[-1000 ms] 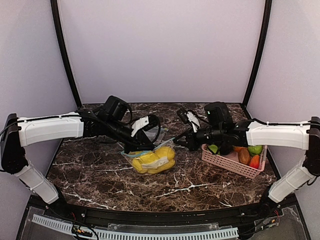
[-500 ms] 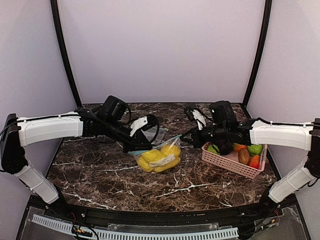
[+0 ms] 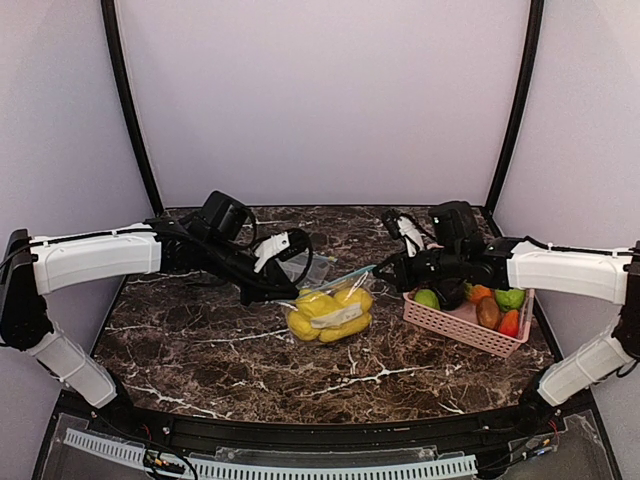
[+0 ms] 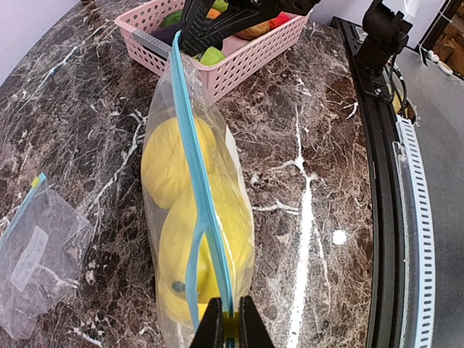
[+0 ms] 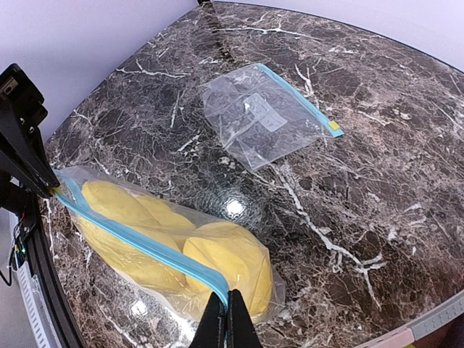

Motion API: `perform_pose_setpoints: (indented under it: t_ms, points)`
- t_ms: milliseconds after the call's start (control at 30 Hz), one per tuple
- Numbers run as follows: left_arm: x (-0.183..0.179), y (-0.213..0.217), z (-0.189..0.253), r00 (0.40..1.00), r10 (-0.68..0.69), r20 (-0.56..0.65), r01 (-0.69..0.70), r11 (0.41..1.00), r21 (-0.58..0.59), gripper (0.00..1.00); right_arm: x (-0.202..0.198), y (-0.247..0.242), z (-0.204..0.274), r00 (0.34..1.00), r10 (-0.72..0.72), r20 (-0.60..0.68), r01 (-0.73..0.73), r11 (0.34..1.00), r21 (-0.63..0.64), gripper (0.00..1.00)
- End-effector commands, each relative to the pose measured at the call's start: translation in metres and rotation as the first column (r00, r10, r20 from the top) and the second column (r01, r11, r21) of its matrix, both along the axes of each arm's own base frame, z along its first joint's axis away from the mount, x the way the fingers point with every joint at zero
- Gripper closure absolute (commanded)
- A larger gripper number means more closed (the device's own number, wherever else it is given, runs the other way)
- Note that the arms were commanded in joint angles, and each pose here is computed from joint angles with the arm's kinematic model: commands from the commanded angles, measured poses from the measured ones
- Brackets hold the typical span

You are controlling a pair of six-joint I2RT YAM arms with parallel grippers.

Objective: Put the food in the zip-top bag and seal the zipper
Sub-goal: Zip the zipper of the food storage bag.

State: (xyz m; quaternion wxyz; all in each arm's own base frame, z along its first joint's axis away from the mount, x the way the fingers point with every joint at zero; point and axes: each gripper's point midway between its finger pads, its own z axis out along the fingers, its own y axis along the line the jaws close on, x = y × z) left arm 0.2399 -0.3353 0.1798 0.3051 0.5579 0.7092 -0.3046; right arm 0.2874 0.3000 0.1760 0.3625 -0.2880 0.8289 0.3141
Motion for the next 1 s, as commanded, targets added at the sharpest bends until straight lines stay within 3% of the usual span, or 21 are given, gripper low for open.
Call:
perform_pose_setpoints:
  t_ms: [0, 467, 767, 967]
  points:
    - [-0.012, 0.019, -0.008, 0.999, 0.019, -0.049, -0.016, 0.999, 0.052, 0.99, 0.013, -0.022, 0.004, 0.995, -0.095, 0.019, 0.095, 0.995, -0.008, 1.0]
    - [-0.009, 0.03, -0.005, 0.997, 0.055, -0.046, -0.053, 0.997, 0.051, 0.99, 0.01, -0.026, 0.004, 0.997, -0.074, 0.018, 0.074, 0.997, -0.001, 1.0]
    - [-0.01, 0.025, 0.004, 0.992, 0.087, -0.092, -0.087, 0.996, 0.001, 0.99, -0.013, 0.001, 0.013, 0.993, 0.115, -0.015, -0.114, 0.99, 0.082, 1.0]
    - [-0.001, 0.039, 0.022, 0.974, 0.189, -0.127, -0.196, 0.979, -0.047, 0.99, -0.026, 0.02, 0.014, 0.978, 0.205, -0.047, -0.2, 0.975, 0.096, 1.0]
